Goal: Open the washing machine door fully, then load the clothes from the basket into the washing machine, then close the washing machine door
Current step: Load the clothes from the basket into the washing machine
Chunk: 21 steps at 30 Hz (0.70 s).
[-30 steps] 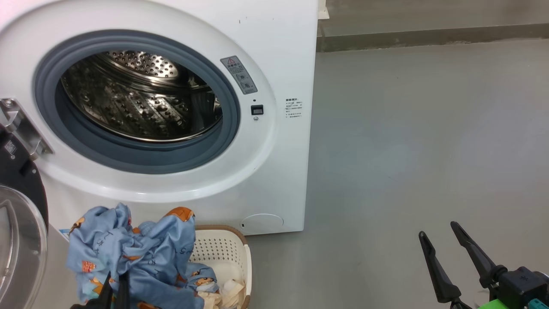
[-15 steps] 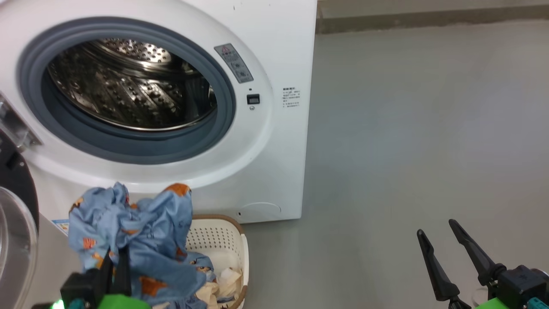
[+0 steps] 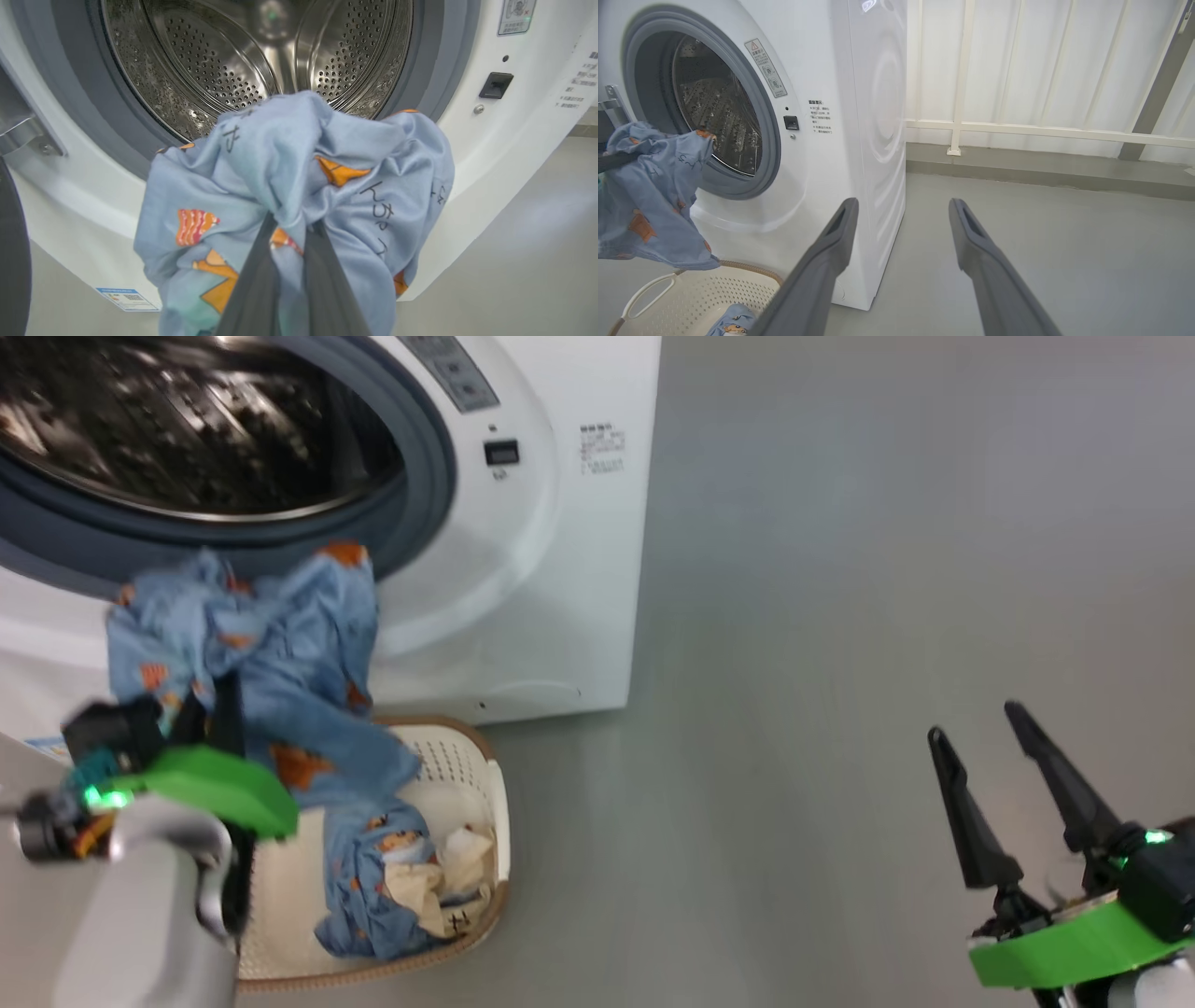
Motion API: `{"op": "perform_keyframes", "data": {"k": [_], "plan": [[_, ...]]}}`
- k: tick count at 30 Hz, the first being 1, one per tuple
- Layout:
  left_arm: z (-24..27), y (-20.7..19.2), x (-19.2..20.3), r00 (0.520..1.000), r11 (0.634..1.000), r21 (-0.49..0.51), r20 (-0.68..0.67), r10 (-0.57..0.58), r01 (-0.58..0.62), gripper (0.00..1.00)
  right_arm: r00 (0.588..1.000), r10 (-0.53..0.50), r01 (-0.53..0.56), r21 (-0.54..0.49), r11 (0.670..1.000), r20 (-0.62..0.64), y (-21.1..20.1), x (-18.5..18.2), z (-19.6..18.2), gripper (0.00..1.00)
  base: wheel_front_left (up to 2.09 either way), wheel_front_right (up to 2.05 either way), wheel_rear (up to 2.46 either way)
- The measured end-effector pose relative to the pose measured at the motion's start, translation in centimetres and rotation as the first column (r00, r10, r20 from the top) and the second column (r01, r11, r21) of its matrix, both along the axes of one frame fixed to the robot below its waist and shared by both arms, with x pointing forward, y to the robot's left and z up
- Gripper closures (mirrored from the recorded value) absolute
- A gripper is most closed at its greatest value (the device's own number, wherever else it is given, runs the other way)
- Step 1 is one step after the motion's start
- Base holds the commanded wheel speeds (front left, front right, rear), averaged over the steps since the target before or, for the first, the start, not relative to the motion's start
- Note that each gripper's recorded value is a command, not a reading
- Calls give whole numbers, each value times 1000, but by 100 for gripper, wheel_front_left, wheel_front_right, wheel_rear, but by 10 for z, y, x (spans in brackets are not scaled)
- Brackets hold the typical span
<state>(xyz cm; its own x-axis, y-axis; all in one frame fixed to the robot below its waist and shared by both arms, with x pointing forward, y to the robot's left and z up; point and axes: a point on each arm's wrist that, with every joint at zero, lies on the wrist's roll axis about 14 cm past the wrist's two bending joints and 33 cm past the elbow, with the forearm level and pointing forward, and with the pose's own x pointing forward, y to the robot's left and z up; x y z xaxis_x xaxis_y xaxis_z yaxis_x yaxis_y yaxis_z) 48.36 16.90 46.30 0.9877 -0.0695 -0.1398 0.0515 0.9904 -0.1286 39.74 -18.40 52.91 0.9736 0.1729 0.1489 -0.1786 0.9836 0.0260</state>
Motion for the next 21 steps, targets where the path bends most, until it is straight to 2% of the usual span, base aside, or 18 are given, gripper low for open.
{"op": "perform_keyframes", "data": {"k": [10,21], "plan": [[-29,-5,95,984,997,-43,-168,-66,60,100,999,-30,29,-8,1000,-29,-10,43,-22,0,0,0,0],[-39,17,182,963,997,13,-261,-66,72,100,991,-58,57,-14,998,-122,-19,68,-69,0,0,0,0]]}}
